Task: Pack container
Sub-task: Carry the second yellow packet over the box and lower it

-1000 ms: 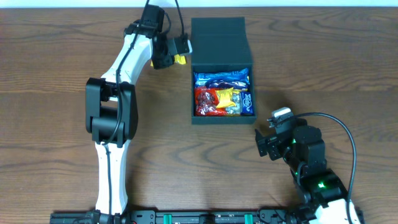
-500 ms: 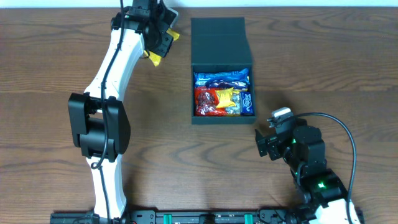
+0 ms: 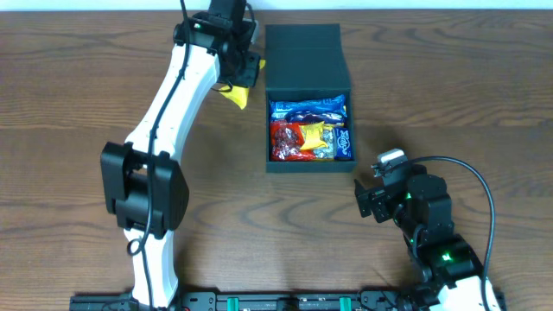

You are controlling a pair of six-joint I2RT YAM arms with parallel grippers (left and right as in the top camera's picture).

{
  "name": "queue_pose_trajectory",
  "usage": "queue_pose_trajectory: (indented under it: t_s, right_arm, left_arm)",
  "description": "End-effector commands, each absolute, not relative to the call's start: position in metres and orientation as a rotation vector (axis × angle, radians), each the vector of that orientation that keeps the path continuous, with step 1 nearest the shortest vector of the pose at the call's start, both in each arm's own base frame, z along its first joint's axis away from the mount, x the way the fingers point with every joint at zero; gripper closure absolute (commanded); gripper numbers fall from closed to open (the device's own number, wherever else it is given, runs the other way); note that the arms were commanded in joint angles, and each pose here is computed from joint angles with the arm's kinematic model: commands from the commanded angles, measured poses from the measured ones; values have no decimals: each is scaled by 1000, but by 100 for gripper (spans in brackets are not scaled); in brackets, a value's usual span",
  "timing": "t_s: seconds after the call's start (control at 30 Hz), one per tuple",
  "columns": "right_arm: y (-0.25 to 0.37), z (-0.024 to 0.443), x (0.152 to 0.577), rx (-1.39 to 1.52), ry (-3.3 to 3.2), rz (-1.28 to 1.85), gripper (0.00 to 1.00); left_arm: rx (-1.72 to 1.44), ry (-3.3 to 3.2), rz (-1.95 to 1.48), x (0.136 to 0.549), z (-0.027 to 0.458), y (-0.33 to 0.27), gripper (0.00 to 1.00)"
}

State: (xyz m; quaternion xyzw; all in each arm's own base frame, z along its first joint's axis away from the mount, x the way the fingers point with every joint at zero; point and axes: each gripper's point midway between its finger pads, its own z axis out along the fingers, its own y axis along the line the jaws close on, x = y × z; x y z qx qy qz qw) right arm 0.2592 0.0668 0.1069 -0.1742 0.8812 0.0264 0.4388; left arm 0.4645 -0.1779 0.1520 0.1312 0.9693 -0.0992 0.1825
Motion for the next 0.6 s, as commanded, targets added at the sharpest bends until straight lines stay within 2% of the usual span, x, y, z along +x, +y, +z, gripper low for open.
queue_pose_trajectory:
  t_s: [0.0,0.33,0.57]
  right_arm:
    - [64,106,259,-410,2195,68,1]
    - [64,106,259,-410,2194,68,1]
    - [64,106,259,-410,2194,68,1]
  left_arm:
    - [345,2704,-303,454,177,-191,82]
    - [278,2784,-266,416,180,-220,82]
    - [74,2804,-184,388,174,-230,83]
